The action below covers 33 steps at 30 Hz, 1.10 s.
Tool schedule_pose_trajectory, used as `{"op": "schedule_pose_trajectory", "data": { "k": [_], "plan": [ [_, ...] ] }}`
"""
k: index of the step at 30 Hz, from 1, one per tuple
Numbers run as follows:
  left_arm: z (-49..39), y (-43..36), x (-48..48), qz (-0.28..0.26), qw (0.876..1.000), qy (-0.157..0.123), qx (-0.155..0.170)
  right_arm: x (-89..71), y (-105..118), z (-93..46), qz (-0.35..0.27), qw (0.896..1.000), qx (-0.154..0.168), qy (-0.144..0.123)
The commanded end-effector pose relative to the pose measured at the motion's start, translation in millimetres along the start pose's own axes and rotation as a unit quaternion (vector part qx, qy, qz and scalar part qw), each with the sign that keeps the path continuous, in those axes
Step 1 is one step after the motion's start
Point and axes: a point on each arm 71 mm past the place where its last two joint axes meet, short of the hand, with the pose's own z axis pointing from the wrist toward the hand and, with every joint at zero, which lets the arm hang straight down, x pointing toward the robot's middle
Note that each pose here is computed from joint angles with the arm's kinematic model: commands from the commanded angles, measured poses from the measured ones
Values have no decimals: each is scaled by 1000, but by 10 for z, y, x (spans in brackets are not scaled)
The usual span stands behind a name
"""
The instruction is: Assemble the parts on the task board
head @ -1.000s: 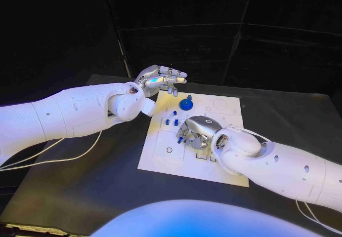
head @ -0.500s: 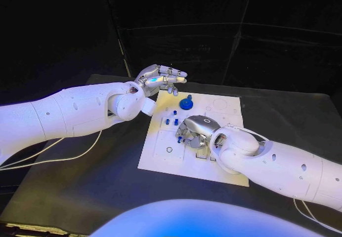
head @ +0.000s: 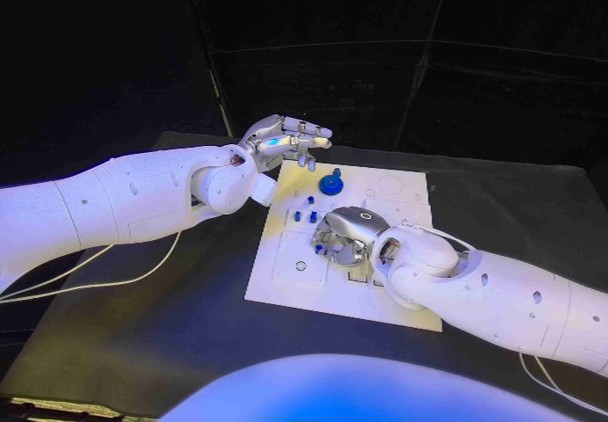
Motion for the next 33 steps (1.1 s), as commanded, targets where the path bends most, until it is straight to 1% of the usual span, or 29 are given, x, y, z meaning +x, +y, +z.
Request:
{"op": "schedule_pose_trajectory", "data": {
  "k": [1,6,10,12,15,19,24,28,33],
  "plan": [
    [5,-7,12,-2,1000,8,-3,-2,7,3,2,1000,-6,2],
    [4,-7,11,-2,1000,8,-3,-14,-10,1,6,1000,-4,-7],
    [3,-7,8,-2,1000,8,-4,-33,-16,-6,11,1000,-6,-20],
    [4,-6,9,-2,1000,9,-4,-53,-11,-22,15,999,-11,-32],
    [4,-6,4,-2,1000,8,-4,-72,-7,-47,23,999,-15,-41],
    [5,-5,-7,-1,1000,6,-3,-109,-18,-114,38,998,-18,-55],
    [6,-10,-21,1,1000,1,1,-169,-48,-264,47,997,-17,-67],
    [5,-11,-36,2,1000,-1,3,-273,-137,-385,46,997,-2,-65],
    [8,-9,-40,2,1000,-1,2,-556,-370,-436,18,998,38,-53]
  ]
}}
